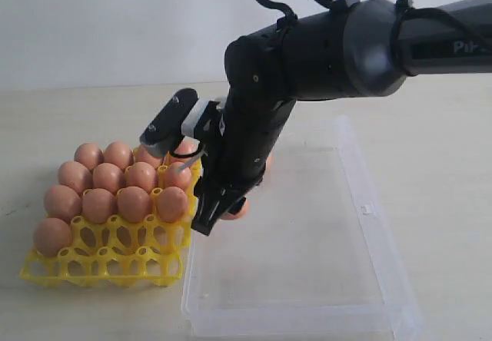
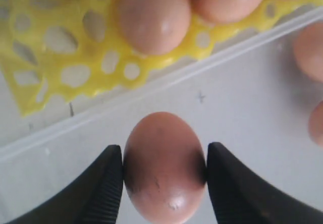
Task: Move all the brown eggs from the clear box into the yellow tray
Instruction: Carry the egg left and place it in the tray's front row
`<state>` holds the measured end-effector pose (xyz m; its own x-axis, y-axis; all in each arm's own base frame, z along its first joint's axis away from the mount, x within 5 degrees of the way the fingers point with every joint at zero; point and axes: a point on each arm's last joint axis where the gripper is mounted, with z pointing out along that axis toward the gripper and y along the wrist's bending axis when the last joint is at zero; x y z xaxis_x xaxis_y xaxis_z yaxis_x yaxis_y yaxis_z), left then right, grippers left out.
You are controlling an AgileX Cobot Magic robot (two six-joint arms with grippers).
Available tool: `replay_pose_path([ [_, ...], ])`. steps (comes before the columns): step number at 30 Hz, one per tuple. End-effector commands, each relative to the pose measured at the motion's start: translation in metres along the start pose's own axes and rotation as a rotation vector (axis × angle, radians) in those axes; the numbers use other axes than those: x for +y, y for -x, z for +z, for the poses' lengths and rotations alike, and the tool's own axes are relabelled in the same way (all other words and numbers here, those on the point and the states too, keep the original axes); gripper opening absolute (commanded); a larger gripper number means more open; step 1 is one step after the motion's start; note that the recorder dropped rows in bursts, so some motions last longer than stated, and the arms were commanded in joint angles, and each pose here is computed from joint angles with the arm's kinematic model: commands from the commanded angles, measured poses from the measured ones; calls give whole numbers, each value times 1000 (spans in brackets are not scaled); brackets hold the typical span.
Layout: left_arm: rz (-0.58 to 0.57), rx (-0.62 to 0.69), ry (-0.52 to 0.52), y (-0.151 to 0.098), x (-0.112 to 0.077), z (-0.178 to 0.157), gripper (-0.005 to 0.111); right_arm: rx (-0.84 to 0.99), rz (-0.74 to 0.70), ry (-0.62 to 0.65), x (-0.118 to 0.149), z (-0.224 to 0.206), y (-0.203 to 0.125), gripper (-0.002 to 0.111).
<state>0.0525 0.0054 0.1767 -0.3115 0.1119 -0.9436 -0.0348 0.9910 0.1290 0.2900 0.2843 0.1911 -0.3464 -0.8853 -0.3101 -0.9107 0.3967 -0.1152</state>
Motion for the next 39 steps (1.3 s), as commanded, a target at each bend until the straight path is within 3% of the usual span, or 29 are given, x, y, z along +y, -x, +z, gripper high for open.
replay_pose_path([
  [1, -5, -19, -5, 2, 0, -1, 0, -127, 43, -63, -9, -11, 9, 0],
  [6, -5, -19, -5, 2, 0, -1, 0, -346, 155, -120, -11, -19, 30, 0],
  [14, -5, -19, -5, 2, 0, -1, 0, -668, 258, -96, 20, 0, 68, 0],
  [25, -5, -19, -5, 2, 0, -1, 0, -683, 208, -25, 77, 44, 80, 0],
  [39, -5, -19, -5, 2, 0, -1, 0, -680, 301, 20, 83, 61, 79, 0],
])
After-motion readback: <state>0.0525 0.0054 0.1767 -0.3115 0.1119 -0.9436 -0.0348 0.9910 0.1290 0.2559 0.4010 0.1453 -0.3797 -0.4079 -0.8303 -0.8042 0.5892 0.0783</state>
